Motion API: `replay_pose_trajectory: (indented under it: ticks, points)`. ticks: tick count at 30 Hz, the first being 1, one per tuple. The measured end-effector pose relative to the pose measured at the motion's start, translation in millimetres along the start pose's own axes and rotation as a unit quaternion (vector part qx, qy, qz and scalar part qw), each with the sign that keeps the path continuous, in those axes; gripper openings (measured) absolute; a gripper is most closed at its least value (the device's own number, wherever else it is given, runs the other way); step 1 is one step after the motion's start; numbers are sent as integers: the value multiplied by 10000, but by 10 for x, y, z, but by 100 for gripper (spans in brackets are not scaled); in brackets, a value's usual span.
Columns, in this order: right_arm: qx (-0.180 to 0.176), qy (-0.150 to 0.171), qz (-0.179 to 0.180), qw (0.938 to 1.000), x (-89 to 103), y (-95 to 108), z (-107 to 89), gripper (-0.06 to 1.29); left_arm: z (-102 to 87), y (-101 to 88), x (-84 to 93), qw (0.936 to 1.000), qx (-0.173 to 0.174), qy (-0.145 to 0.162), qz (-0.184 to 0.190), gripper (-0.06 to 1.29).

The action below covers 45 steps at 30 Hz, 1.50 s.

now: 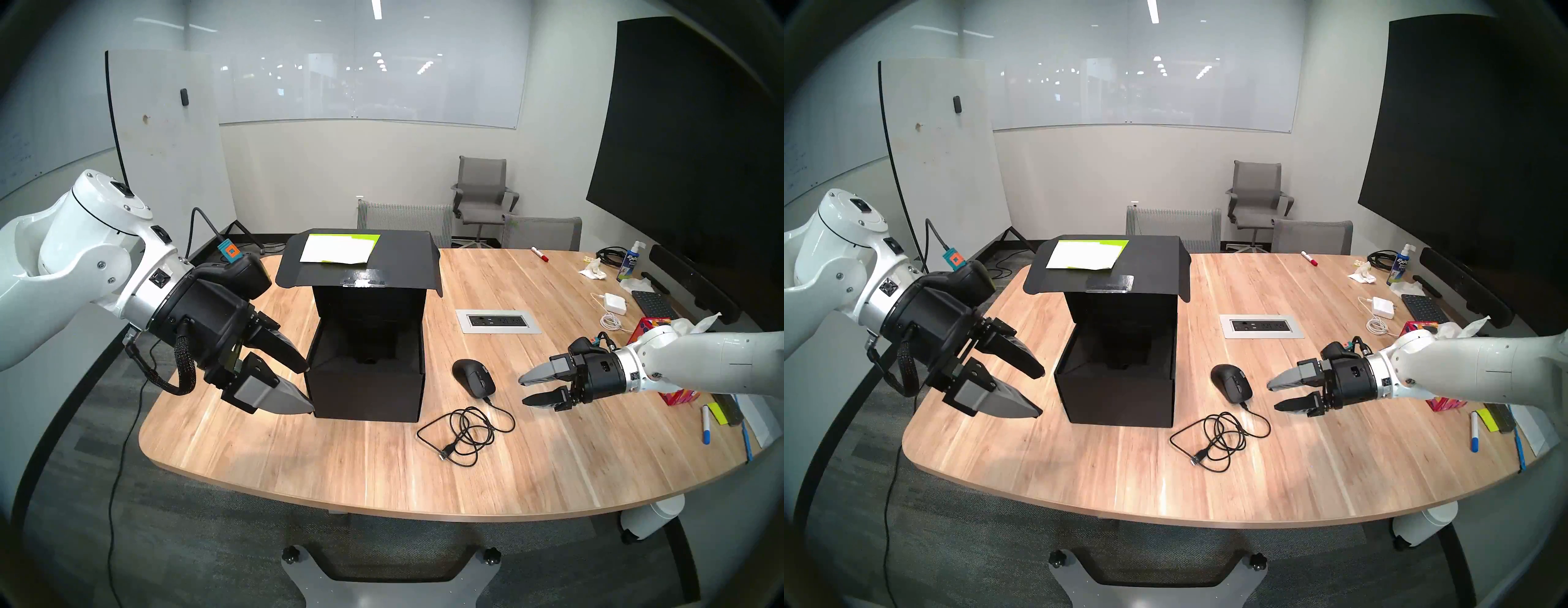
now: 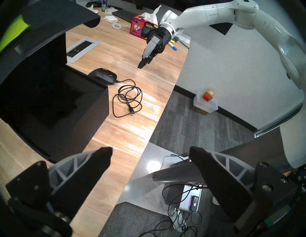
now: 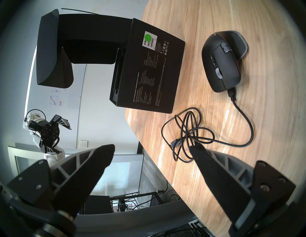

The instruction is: Open the box and place the mouse inside

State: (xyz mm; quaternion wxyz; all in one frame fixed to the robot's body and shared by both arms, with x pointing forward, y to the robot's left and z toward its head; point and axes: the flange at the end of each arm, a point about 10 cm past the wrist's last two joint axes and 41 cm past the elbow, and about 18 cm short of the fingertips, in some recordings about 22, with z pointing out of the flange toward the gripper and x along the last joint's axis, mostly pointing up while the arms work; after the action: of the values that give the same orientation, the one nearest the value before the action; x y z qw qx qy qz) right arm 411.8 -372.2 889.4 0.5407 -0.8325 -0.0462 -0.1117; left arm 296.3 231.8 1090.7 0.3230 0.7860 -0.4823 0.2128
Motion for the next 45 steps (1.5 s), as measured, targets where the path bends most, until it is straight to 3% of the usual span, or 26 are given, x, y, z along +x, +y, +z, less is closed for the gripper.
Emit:
replay_pose_trajectory:
  ticks: [14,32,45]
  points:
    - [1,1,-1,10000,1,-1,0,123,90,100,-8,9989,-408,103,-192,127]
    - [1,1,-2,10000,1,-1,0,123,179,50,-31,9972,-288,285,-626,127]
    - [1,2,-3,10000,1,-1,-1,123,207,22,12,9920,-70,538,-1137,127]
